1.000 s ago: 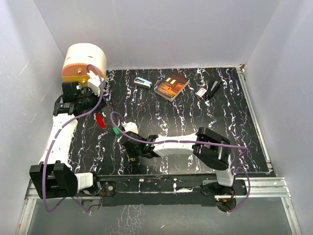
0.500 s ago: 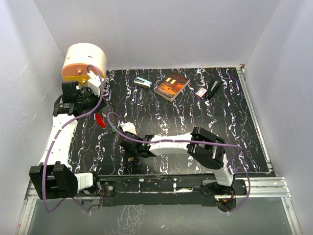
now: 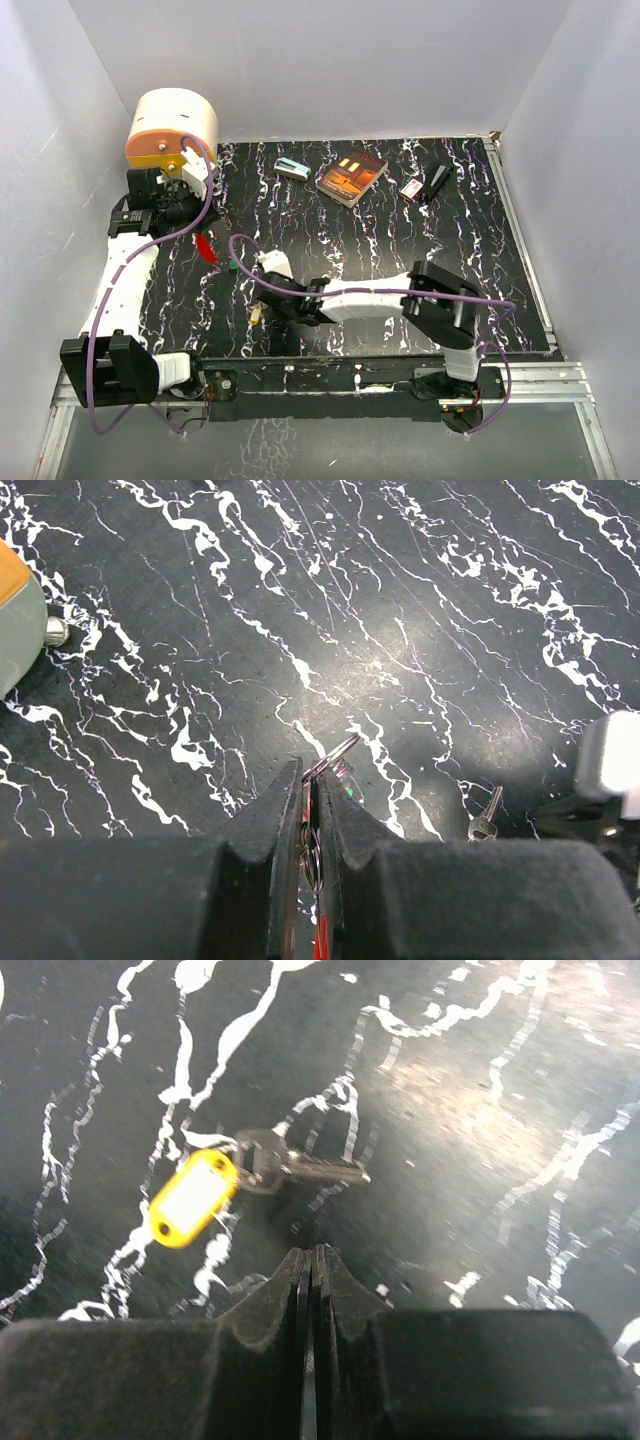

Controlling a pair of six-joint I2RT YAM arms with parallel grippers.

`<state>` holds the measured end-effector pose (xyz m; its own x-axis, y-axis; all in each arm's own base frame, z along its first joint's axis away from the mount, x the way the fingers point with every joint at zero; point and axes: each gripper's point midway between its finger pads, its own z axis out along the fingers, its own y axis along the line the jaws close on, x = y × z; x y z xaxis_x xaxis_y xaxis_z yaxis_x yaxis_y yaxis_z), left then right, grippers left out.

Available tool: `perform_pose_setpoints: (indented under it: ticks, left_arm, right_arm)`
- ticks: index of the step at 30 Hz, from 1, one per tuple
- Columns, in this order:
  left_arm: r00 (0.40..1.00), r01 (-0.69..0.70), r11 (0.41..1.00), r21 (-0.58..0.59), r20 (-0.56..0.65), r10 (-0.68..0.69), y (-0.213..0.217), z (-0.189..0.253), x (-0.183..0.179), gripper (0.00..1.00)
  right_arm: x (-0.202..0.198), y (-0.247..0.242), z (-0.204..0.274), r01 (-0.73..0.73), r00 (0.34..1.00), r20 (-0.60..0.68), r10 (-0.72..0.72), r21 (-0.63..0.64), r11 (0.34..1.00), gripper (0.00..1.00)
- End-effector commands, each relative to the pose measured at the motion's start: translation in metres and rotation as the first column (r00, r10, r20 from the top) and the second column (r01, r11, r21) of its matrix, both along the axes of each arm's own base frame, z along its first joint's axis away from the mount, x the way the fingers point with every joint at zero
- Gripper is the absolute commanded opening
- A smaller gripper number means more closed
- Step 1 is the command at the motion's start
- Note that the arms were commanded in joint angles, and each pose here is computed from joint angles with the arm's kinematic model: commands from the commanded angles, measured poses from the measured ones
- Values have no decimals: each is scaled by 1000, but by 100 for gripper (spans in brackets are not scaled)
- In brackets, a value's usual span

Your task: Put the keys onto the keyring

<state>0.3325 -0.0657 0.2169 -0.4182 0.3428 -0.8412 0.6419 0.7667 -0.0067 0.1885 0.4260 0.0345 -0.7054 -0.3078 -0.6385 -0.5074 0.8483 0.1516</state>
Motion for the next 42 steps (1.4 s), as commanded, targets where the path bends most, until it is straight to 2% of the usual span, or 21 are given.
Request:
perform_pose_setpoints:
  ticks: [1, 6, 11, 16, 23, 34, 42]
  left_arm:
    - [998, 52, 998, -22, 47, -51, -7, 16, -8, 0]
    - [998, 44, 999, -23, 53, -43, -6, 17, -8, 0]
    - [997, 52, 999, -12, 57, -51, -6, 18, -9, 0]
    - [996, 57, 998, 0, 62, -57, -5, 17, -9, 0]
    - [996, 59, 998, -12, 65, -59, -7, 17, -8, 0]
    - [997, 60, 998, -9, 57, -60, -6, 16, -8, 0]
    - [997, 65, 998, -8, 52, -64, -6, 14, -9, 0]
  right_arm:
    - [14, 2, 62, 7, 990, 136, -26, 136, 991, 9]
    - [13, 22, 66, 4, 995, 95, -19, 148, 989, 28]
    - [15, 34, 59, -103, 985, 150, 84, 124, 987, 30]
    - [10, 42, 70, -270, 941, 247, 230, 139, 953, 36]
    - [0, 47, 71, -440, 864, 322, 387, 108, 892, 38]
    - [5, 46, 63, -489, 832, 355, 426, 108, 865, 41]
    - [16, 42, 59, -508, 824, 364, 435, 132, 851, 36]
